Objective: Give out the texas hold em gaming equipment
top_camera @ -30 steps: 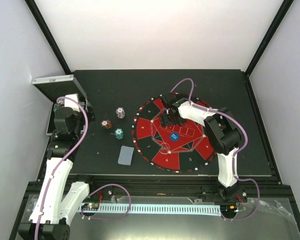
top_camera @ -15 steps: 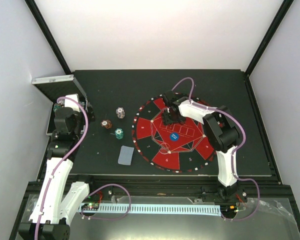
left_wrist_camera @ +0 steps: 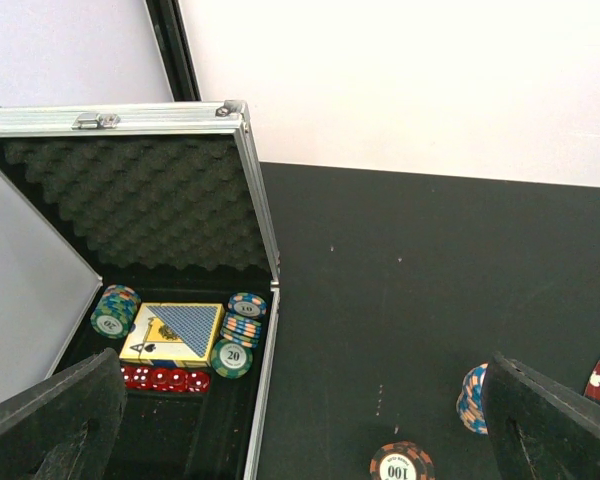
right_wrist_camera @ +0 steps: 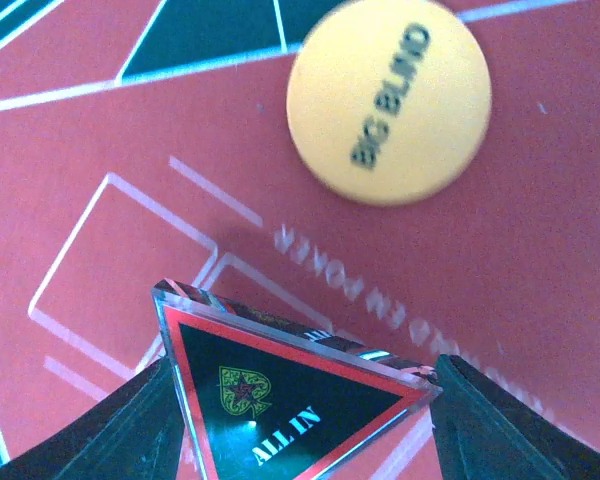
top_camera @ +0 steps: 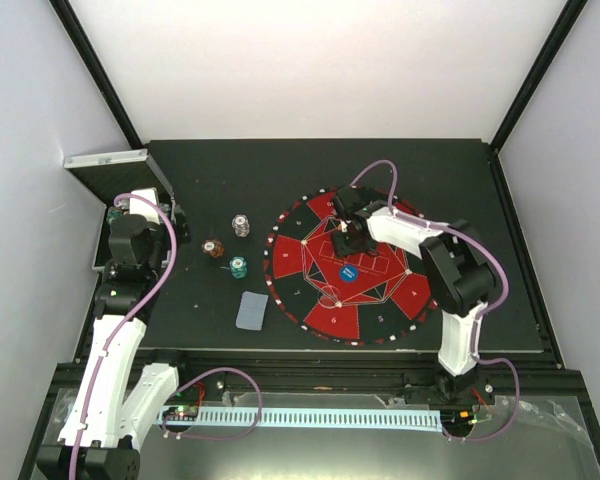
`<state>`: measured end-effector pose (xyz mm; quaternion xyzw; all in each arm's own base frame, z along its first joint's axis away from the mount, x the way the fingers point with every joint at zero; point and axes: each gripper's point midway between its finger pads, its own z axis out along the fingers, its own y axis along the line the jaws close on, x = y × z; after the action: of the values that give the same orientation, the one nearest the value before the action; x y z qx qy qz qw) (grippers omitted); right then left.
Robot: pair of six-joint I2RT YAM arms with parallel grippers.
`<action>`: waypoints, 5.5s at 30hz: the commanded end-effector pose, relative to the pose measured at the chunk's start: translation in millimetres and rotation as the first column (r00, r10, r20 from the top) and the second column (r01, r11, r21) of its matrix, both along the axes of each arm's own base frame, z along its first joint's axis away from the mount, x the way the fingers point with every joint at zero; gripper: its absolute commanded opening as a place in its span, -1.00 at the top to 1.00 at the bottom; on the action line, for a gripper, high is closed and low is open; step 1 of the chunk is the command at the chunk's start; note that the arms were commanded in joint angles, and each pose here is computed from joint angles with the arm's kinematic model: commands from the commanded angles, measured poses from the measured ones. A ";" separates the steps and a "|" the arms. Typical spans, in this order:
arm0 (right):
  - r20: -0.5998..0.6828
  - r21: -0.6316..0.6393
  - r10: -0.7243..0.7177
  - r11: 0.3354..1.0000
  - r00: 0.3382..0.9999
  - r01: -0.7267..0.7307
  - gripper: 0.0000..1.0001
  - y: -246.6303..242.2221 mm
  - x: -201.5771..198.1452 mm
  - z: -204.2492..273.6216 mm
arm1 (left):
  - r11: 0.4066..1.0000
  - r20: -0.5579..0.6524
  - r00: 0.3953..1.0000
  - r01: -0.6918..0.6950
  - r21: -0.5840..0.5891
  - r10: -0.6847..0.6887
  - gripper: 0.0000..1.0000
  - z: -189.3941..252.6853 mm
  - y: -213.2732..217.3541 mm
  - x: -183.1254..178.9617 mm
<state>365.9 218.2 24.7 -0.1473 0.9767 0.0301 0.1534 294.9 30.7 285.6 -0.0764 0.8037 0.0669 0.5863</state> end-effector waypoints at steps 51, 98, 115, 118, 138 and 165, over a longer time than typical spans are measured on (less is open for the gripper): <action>-0.017 0.021 -0.014 1.000 1.000 0.015 -0.47 0.7 -62.9 9.8 | 0.999 0.037 0.999 0.033 -0.011 -0.032 -0.98 9.0 -8.7 -1.0; -0.006 0.032 0.131 0.991 0.991 -0.131 -0.02 116.6 20.3 -22.7 | 0.999 0.037 0.998 0.044 -0.013 -0.044 -0.98 8.9 -11.2 0.0; 0.052 0.065 0.162 0.984 0.985 -0.165 -0.67 130.4 31.7 19.0 | 0.999 0.033 0.998 0.050 -0.015 -0.049 -0.98 7.9 -12.8 0.9; 0.120 0.088 0.167 0.980 0.979 -0.178 -0.77 125.7 30.5 56.3 | 0.999 0.030 0.998 0.052 -0.015 -0.051 -0.98 7.1 -13.3 0.9; 0.057 -0.024 -0.032 0.999 0.998 0.033 -0.81 7.1 44.5 26.1 | 0.998 0.027 0.998 0.060 -0.017 -0.060 -0.98 6.3 -15.9 1.6; -0.030 -0.074 -0.117 0.991 0.993 0.115 -0.27 -13.9 61.4 -26.7 | 0.998 0.026 0.998 0.060 -0.014 -0.060 -0.98 6.0 -16.4 1.1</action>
<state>423.7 222.5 17.0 -0.1149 0.9828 0.0100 0.1442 295.1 17.0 287.1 -0.0579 0.8038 0.0485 0.5901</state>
